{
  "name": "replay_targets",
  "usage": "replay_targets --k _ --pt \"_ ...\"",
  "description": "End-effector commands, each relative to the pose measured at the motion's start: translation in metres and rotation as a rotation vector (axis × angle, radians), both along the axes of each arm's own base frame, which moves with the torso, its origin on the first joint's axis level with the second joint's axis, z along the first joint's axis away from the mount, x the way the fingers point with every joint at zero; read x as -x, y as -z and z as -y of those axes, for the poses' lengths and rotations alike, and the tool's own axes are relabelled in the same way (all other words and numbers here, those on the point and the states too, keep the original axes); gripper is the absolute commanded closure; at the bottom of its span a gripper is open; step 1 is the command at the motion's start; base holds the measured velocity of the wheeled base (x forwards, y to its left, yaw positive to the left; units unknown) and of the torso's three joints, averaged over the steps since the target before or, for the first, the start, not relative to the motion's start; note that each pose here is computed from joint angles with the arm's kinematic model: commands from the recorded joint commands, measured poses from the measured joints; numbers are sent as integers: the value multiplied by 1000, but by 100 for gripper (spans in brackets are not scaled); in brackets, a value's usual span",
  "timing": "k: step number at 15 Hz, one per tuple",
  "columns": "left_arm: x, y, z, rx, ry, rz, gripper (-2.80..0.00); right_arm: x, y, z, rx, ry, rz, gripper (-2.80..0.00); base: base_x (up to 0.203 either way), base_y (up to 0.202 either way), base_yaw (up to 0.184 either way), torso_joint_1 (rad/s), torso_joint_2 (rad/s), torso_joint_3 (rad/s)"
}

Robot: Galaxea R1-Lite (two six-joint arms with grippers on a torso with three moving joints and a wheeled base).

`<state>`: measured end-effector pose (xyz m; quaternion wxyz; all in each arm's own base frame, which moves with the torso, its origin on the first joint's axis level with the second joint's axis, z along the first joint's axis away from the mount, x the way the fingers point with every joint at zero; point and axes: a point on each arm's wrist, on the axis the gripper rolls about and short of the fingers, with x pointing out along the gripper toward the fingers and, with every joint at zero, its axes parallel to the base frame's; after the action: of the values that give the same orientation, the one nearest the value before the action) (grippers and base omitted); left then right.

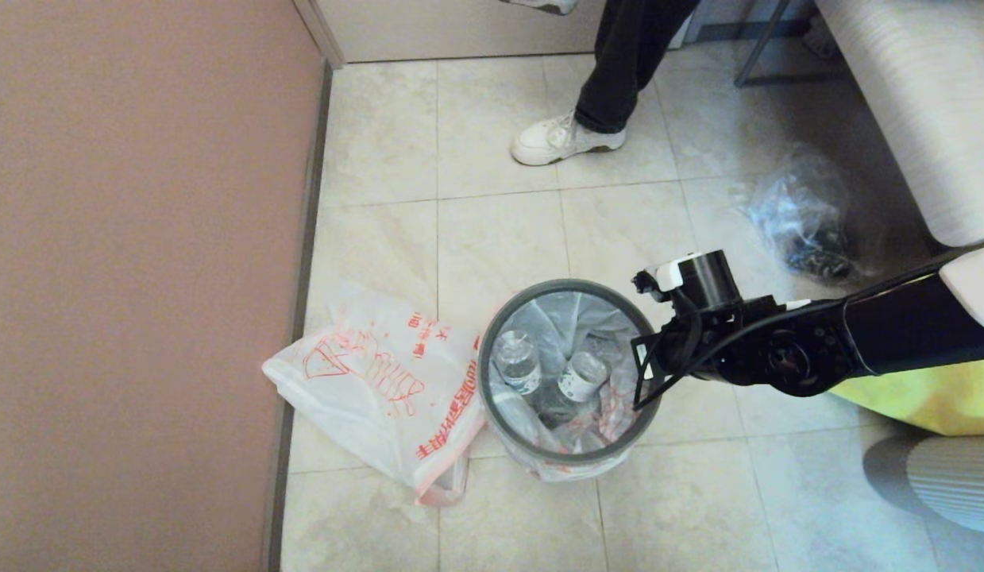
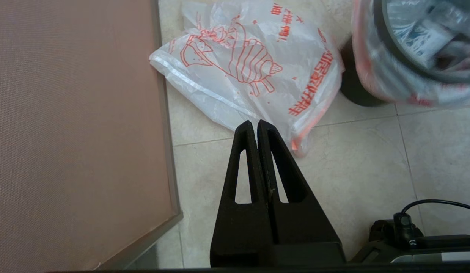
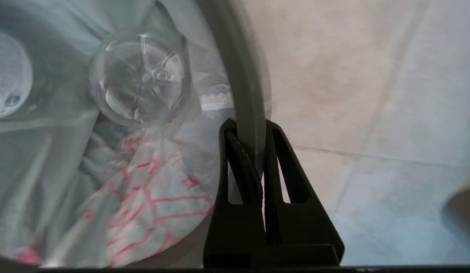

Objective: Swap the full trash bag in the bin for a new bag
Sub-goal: Place the trash can ring on the floor

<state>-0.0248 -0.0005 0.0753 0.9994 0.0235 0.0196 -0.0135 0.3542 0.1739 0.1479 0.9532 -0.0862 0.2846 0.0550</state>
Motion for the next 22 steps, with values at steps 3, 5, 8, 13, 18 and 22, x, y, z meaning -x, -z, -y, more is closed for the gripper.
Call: replay_targets --k 3,5,8,13,18,22 --pt "0 0 0 0 0 -2 0 12 -20 1 -5 1 29 0 0 0 0 0 0 0" --pt "0 0 0 0 0 -2 0 18 -23 0 5 -8 10 0 0 0 0 0 0 0" --pt "0 0 0 0 0 -2 0 23 -16 0 42 -10 -57 0 0 0 0 0 0 0" --pt "0 0 0 0 0 -1 0 20 -8 0 51 -5 -79 0 0 0 0 0 0 0" --pt "0 0 0 0 0 -2 0 19 -5 6 57 12 -88 -280 0 0 0 0 0 0" --pt "0 0 0 0 0 -2 0 18 -2 8 60 20 -94 -280 0 0 0 0 0 0"
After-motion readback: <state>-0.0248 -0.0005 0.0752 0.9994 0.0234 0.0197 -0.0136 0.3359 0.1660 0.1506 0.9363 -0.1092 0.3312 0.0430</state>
